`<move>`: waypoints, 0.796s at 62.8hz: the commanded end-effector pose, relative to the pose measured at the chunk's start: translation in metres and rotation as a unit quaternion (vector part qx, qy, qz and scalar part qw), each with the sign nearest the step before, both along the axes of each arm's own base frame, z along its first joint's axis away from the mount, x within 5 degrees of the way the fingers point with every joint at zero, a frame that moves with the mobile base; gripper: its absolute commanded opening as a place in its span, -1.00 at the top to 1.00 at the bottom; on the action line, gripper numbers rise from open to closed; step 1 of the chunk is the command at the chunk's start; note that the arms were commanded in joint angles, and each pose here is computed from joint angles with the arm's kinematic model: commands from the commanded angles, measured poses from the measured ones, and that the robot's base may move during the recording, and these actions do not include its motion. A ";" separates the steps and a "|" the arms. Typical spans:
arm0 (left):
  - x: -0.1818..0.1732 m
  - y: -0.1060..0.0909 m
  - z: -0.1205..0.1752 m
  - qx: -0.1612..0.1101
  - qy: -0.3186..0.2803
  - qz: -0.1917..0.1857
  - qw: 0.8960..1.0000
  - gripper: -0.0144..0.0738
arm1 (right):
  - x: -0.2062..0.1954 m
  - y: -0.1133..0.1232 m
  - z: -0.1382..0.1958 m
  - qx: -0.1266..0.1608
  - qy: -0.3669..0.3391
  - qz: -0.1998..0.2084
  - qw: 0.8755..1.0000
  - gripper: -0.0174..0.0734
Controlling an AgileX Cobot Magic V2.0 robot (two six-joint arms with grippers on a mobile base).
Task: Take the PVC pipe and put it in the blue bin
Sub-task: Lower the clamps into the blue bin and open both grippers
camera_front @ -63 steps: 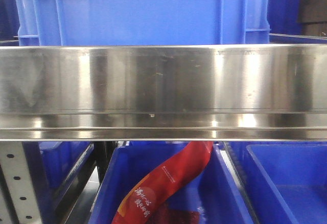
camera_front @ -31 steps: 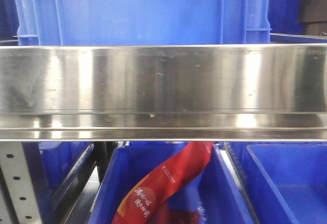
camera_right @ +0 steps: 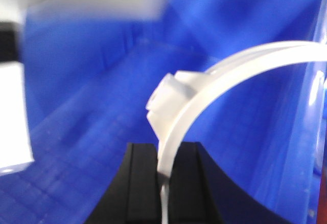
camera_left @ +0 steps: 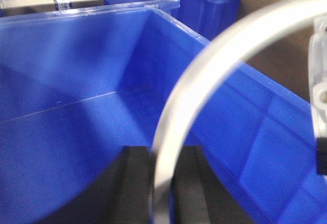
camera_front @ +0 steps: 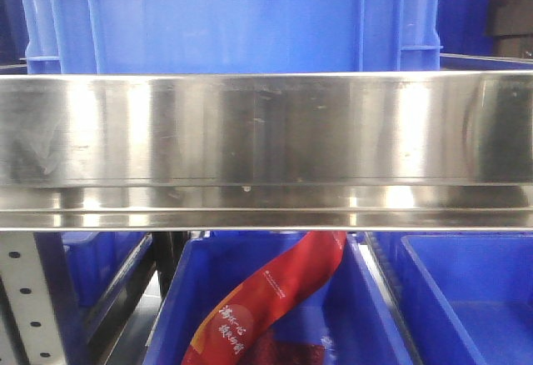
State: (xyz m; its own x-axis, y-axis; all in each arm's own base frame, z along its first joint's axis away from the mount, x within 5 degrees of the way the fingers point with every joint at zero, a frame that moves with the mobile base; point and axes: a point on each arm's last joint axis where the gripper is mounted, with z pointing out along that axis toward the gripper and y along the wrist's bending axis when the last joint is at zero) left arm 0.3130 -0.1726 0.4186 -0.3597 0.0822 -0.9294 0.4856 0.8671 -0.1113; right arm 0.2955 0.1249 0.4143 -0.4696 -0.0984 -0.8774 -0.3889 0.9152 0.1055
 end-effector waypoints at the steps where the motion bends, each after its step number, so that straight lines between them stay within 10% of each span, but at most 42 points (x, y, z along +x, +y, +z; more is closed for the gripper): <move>1: -0.002 -0.001 0.008 -0.015 -0.010 -0.001 1.000 0.14 | -0.001 0.000 0.006 0.004 -0.017 0.001 1.000 0.15; 9: -0.002 -0.001 0.008 -0.015 -0.010 -0.001 1.000 -0.20 | 0.000 0.000 0.006 0.005 -0.019 0.001 1.000 -0.30; 28: -0.014 0.005 0.024 -0.026 -0.030 -0.001 0.999 -0.07 | -0.011 -0.004 0.015 0.007 -0.024 0.002 1.000 -0.28; 44: -0.039 0.019 0.052 -0.045 -0.068 -0.002 0.997 0.93 | -0.035 -0.013 0.039 0.022 -0.062 0.002 0.998 0.69; 50: -0.039 0.019 0.051 -0.043 -0.069 -0.001 0.997 0.92 | -0.032 -0.014 0.040 0.014 -0.075 -0.002 0.997 0.98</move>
